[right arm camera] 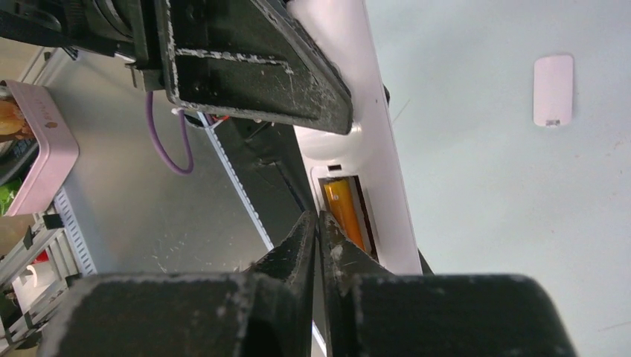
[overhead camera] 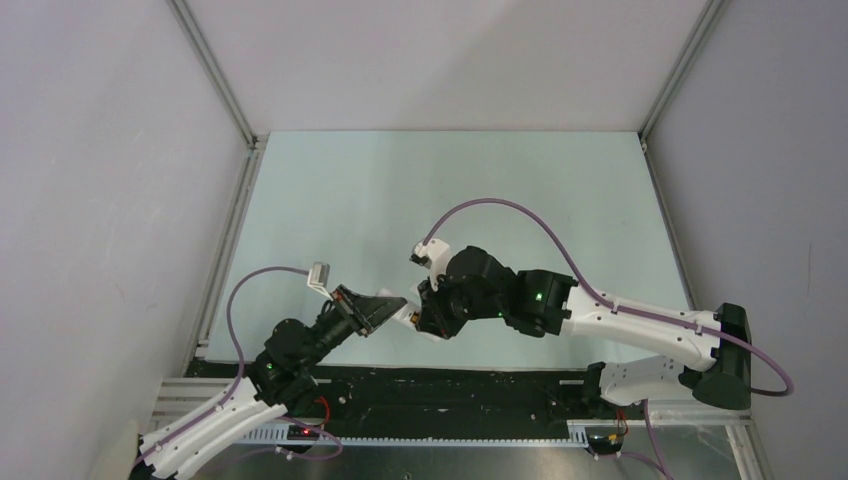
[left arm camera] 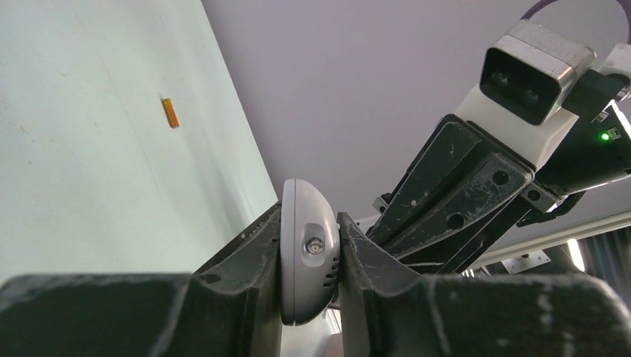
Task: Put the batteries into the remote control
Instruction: Load the battery into the remote control.
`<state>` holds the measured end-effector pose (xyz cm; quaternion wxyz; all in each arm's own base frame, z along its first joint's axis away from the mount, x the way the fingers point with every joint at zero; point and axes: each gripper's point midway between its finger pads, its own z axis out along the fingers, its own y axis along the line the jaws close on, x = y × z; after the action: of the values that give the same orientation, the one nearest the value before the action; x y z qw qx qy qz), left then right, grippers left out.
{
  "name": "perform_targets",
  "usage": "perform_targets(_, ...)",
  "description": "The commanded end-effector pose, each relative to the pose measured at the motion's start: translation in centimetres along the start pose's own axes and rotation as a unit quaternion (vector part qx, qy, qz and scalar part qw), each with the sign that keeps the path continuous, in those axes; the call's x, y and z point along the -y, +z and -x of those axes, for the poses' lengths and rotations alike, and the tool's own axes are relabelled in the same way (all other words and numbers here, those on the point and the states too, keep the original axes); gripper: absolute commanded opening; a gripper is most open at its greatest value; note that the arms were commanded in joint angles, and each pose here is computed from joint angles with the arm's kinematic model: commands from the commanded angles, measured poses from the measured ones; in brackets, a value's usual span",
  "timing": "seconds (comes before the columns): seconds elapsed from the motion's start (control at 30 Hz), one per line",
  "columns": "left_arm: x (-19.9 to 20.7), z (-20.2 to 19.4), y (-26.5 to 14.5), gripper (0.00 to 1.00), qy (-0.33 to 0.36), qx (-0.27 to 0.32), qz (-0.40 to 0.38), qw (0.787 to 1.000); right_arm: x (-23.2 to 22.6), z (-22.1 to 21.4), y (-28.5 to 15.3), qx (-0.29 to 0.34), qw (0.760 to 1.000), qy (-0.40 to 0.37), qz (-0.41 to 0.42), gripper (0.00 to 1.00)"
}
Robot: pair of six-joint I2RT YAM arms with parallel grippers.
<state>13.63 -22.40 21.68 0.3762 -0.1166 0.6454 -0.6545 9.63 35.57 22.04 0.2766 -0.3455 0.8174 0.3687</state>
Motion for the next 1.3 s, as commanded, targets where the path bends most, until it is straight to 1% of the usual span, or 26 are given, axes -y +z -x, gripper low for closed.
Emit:
perform_targets(0.0, 4.4, 1.0, -0.1, 0.0, -0.02, 0.007, -0.064, 0.998, -1.3, 1.7, -0.2, 0.031, 0.999, -0.016, 0.034, 0.09)
perform_targets(0.23, 3.9, 0.9, 0.1, 0.0, -0.029, 0.007, -0.054, 0.998, -2.9, 2.2, -1.4, 0.046, 0.996, -0.03, 0.069, 0.11)
perform_targets(0.3, 3.8, 0.9, 0.1, 0.0, -0.03, 0.008, -0.053, 0.998, -2.9, 2.7, -2.4, 0.061, 0.996, -0.032, 0.061, 0.12)
perform_targets(0.4, 3.8, 1.0, 0.1, 0.0, -0.032, 0.009, -0.054, 0.998, -1.5, 2.7, -3.6, 0.071, 0.997, -0.026, 0.022, 0.14)
perform_targets(0.53, 3.9, 1.0, 0.1, 0.0, -0.033, 0.01, -0.056, 0.998, 0.3, 1.9, -4.9, 0.075, 0.997, -0.016, -0.02, 0.23)
perform_targets(0.6, 3.9, 1.0, 0.1, 0.0, -0.033, 0.01, -0.055, 0.998, 0.9, 1.4, -5.1, 0.077, 0.997, -0.008, -0.029, 0.3)
perform_targets(0.67, 4.0, 1.0, 0.1, 0.0, -0.033, 0.01, -0.056, 0.998, 1.1, 1.1, -5.2, 0.081, 0.996, -0.001, -0.029, 0.34)
perform_targets(1.1, 4.0, 0.9, 0.2, 0.0, -0.033, 0.006, -0.057, 0.998, 0.3, 2.6, -3.5, 0.105, 0.994, -0.004, -0.006, 0.37)
perform_targets(1.27, 4.1, 0.9, 0.2, 0.0, -0.033, 0.005, -0.057, 0.998, -0.4, 3.2, -3.0, 0.109, 0.994, -0.007, 0.018, 0.37)
